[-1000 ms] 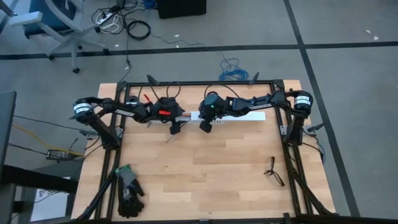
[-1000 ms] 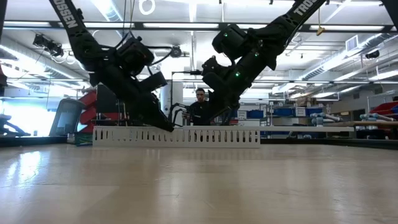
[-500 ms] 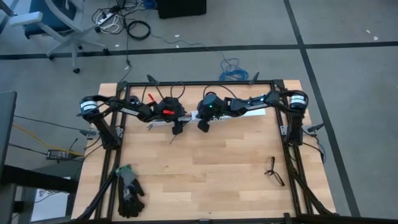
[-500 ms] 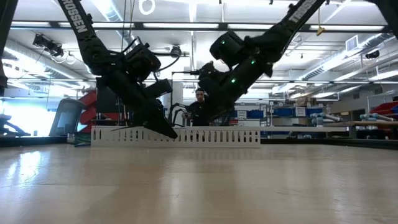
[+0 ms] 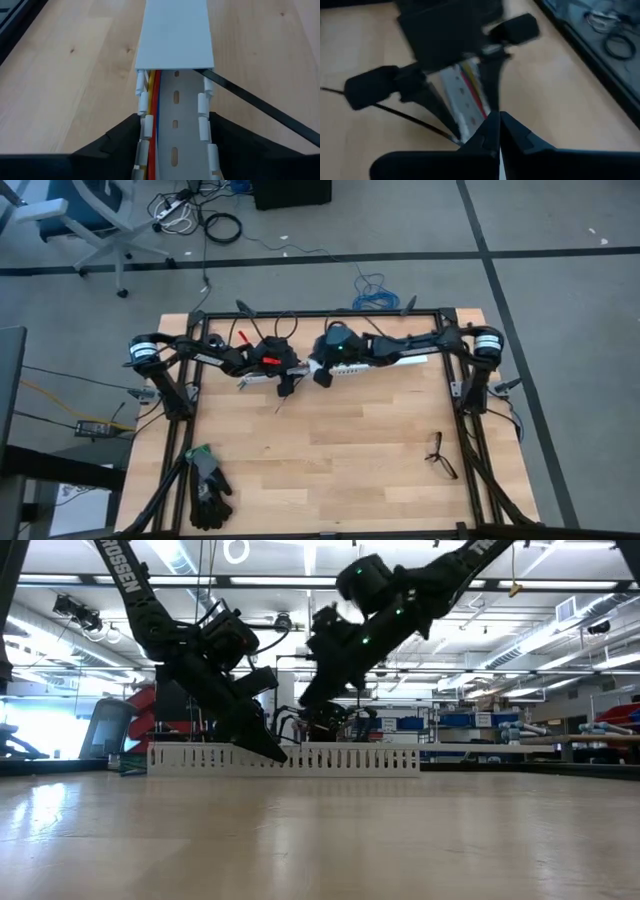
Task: Ziptie cables
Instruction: Close the white cable duct
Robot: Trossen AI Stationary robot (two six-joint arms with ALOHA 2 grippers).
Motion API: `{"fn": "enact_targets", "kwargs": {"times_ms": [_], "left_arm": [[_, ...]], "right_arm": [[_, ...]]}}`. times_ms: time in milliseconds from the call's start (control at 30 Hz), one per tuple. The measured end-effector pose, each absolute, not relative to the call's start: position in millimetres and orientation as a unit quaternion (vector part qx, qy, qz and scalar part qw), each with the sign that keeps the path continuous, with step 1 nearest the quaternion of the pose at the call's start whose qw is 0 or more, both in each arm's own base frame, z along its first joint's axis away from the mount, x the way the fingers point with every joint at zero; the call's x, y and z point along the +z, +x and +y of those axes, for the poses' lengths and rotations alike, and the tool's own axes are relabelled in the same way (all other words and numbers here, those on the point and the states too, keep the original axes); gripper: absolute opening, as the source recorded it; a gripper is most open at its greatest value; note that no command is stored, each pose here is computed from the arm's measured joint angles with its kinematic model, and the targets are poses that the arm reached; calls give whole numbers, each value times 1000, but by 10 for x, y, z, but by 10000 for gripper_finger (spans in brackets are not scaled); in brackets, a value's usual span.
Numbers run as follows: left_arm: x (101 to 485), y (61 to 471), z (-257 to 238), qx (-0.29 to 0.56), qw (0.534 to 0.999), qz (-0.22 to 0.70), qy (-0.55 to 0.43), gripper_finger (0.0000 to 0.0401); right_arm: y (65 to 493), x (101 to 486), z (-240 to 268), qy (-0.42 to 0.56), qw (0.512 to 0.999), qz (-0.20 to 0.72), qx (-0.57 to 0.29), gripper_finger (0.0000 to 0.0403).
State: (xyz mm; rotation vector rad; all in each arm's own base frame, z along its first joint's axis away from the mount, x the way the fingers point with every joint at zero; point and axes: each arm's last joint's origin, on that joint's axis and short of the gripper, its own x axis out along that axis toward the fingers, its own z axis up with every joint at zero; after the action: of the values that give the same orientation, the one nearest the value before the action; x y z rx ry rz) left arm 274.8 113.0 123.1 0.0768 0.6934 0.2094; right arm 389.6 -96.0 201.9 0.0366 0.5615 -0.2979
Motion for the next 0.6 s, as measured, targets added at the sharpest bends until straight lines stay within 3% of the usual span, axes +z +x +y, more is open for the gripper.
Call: {"fn": "enact_targets", "kwargs": {"times_ms": [200,400,600], "left_arm": [[1232,2748,1131,103,935,337,39,230],[1224,2740,1129,103,934,341,36,242],[1229,2744,1129,103,934,340,38,243]], "right_arm": [[3720,1788,-1006,72,921,347,-159,0],[4011,1449,-1124,125,929,337,-92,0],[4296,1501,-1036,61,944,313,-78,0]]}}
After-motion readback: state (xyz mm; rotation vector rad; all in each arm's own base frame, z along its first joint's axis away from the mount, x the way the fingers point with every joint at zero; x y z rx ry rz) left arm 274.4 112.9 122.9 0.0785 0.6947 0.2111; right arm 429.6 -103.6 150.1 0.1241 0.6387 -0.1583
